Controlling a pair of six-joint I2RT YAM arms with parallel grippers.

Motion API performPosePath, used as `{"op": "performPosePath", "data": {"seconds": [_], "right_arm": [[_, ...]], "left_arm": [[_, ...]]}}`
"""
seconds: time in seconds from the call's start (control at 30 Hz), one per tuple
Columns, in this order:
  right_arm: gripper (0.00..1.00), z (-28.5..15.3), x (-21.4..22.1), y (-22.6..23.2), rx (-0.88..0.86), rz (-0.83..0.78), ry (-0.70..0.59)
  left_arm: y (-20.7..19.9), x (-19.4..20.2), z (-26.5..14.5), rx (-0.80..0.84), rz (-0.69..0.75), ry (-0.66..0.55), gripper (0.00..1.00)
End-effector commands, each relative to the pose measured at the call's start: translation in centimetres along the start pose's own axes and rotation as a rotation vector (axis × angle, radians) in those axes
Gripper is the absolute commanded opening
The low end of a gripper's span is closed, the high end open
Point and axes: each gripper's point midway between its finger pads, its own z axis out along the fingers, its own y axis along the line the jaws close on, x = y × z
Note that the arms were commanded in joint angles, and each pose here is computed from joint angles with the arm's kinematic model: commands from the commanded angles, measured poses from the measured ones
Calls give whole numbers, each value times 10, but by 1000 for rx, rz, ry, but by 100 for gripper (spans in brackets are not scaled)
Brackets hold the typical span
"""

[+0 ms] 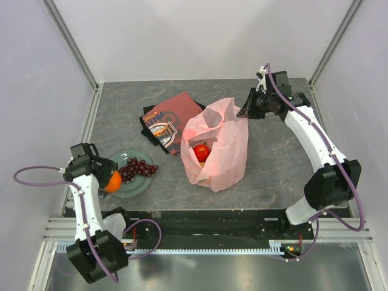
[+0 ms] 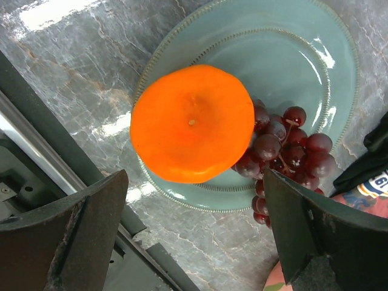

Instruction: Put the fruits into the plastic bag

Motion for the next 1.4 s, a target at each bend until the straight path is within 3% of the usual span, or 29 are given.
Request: {"op": "performPosePath", "data": {"seconds": [0.0,0.73,0.83,0.93,0.97,1.07,1.37], "right_arm": [[0,4,-7,2,-16,0,-22],[0,1,-8,0,-1,4,-34],[0,0,-8,1,-1,2,-39],[0,0,-9,1,2,3,-40],[0,0,-9,0,3,5,-41],[0,0,-10,1,2,3,-43],[0,-1,-11,1,0,6,-46]], "left_arm": [[2,2,11,-8,-86,11,99],[-9,-14,41,42,-161,-13,99],[-8,-13,42,43,-158,-10,91],[-7,-12,42,45,-156,-9,70],[-7,-11,42,45,-156,-6,58],[-7,-11,40,51,-148,-11,47],[-2,-22,30,25,-118,-66,42]]}}
